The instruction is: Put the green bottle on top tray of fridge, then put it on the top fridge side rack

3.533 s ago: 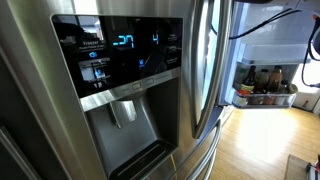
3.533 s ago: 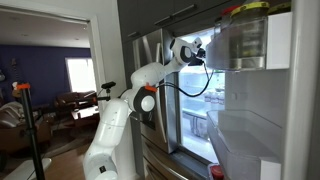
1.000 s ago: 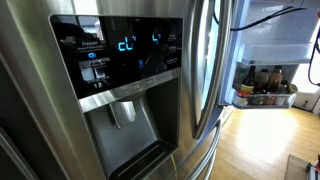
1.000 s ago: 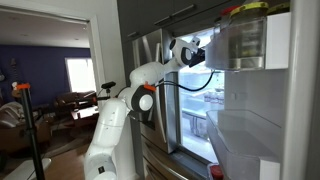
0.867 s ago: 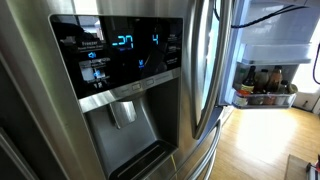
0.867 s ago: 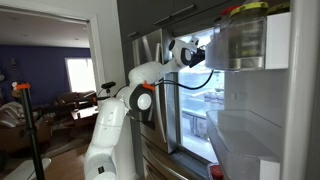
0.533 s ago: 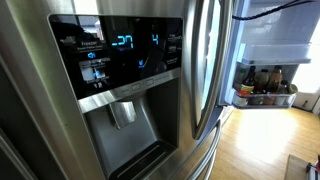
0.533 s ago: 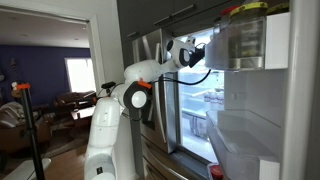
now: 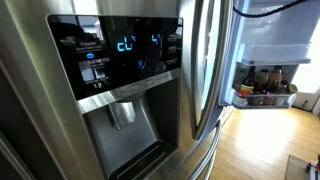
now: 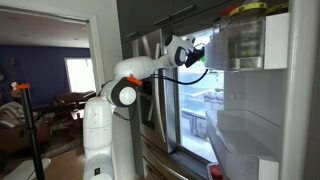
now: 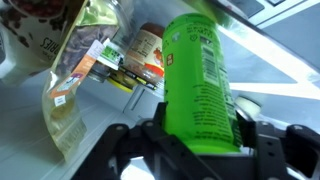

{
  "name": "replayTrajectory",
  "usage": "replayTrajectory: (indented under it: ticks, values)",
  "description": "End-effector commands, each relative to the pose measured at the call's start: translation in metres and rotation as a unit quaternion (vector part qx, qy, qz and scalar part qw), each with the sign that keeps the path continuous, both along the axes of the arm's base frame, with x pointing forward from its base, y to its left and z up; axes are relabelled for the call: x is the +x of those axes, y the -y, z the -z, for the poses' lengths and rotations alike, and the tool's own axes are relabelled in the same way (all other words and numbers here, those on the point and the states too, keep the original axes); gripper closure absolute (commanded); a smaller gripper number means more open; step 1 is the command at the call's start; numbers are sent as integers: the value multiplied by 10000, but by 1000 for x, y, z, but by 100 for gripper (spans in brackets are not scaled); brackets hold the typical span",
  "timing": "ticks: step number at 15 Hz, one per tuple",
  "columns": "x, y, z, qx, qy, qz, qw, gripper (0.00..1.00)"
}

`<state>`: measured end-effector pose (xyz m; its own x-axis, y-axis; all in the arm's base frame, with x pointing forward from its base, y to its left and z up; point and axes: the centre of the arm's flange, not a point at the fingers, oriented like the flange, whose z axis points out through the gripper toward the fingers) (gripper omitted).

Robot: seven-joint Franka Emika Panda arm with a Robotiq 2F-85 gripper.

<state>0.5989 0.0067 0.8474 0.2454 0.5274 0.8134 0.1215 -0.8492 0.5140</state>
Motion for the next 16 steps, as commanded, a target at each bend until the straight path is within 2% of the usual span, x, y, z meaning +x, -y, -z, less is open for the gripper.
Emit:
replayTrajectory:
  ticks: [1, 5, 10, 14, 16]
  values:
    - [-47, -19, -13, 299, -287, -194, 9990, 63]
    - [-83, -24, -30, 722, -458, -88, 9963, 63]
    - [-132, -24, -38, 1104, -752, 511, 9897, 63]
    - [-141, 5, -8, 1056, -1229, 1429, 9764, 63]
    - [-147, 27, 8, 1003, -1403, 1953, 9655, 63]
